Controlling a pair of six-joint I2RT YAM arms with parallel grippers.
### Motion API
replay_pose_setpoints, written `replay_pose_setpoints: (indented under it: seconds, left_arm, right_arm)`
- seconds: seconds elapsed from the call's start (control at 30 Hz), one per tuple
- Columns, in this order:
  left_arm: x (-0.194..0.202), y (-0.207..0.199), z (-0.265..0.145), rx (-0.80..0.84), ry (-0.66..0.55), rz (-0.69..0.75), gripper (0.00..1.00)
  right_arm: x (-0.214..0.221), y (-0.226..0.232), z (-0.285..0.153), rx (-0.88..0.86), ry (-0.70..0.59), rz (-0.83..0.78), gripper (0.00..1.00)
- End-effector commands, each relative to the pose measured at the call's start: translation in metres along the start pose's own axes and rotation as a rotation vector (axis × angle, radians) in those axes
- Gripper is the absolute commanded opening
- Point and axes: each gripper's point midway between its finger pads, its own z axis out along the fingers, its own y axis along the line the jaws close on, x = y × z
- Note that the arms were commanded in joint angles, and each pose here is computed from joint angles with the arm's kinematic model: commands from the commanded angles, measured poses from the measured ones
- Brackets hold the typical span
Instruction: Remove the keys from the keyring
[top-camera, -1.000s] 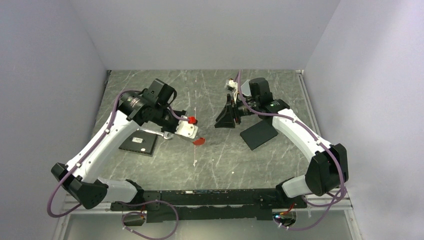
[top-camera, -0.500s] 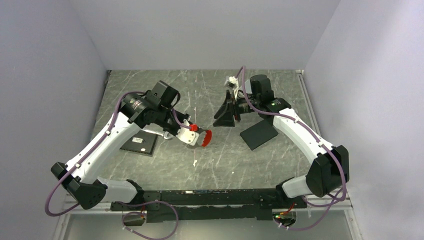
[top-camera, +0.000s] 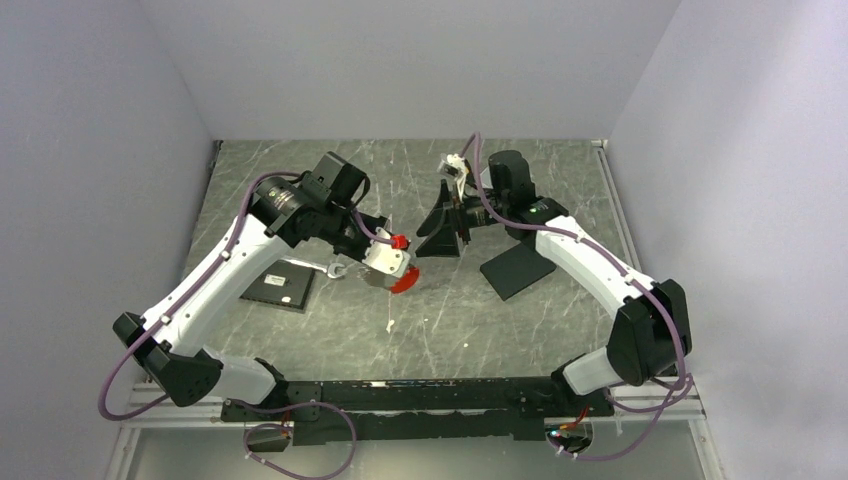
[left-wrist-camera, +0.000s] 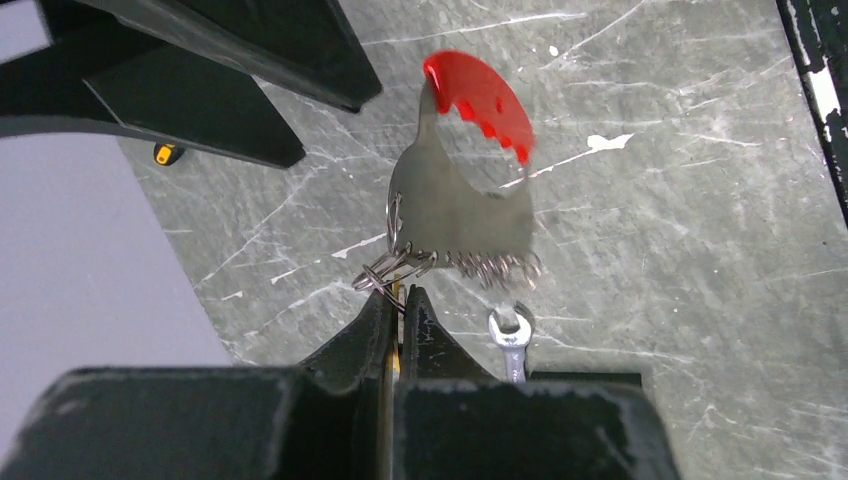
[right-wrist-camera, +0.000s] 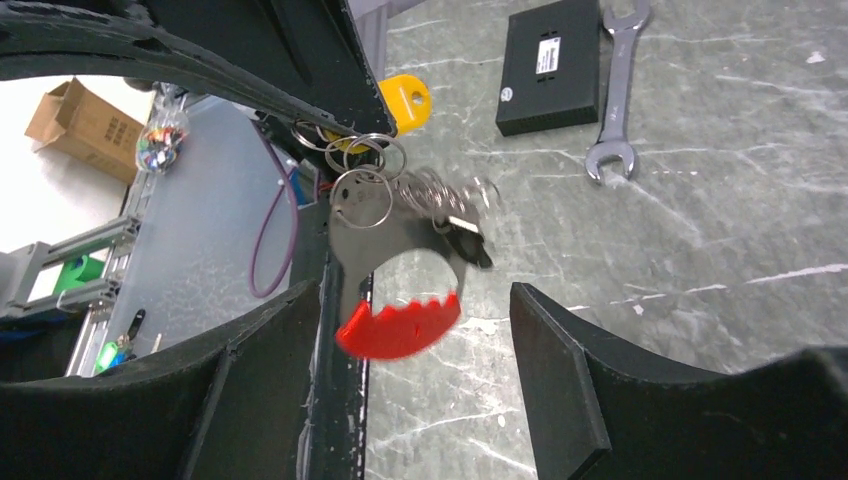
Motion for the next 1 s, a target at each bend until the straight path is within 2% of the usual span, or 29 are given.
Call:
replay_pose_setpoints:
  seconds: [0.0, 0.2, 0.37, 0.47, 0.6, 0.67, 0.97]
  left_arm:
    - [-0.02, 0.009, -0.013, -0.055, -0.069, -0.005, 0.0]
    - [-0.026, 0.012, -0.013, -0.048, -0.09, -0.066, 0.0]
    - [-0.027, 0.014, -0.012, -0.043, -0.093, -0.099, 0.0]
    - [-0.028, 0.013, -0.013, -0.045, -0.099, -0.11, 0.0]
    - [-0.025, 0.01, -0.016, -0.042, -0.08, -0.129, 0.0]
    - [-0.023, 0.004, -0.016, -0.026, -0.068, -0.13, 0.0]
    - [-0.001, -0.017, -0.012, 0.003, 0.011, -0.177, 0.0]
  right_arm:
    - [-0.004, 0.011, 0.016, -0.082, -0.01, -0.081, 0.74]
    - [0.005, 0.026, 0.033, -0.133, 0.032, -0.109, 0.75]
    - [0.002, 0.027, 0.04, -0.117, 0.046, -0.133, 0.68]
    - [0.004, 0.016, 0.044, -0.065, 0.056, -0.142, 0.53]
    - [0.005, 0.008, 0.042, -0.017, 0.061, -0.151, 0.2]
    - [0.003, 0.008, 0.04, -0.01, 0.06, -0.157, 0.01]
    - [-0.01, 0.009, 0.028, 0.033, 0.05, -0.179, 0.0]
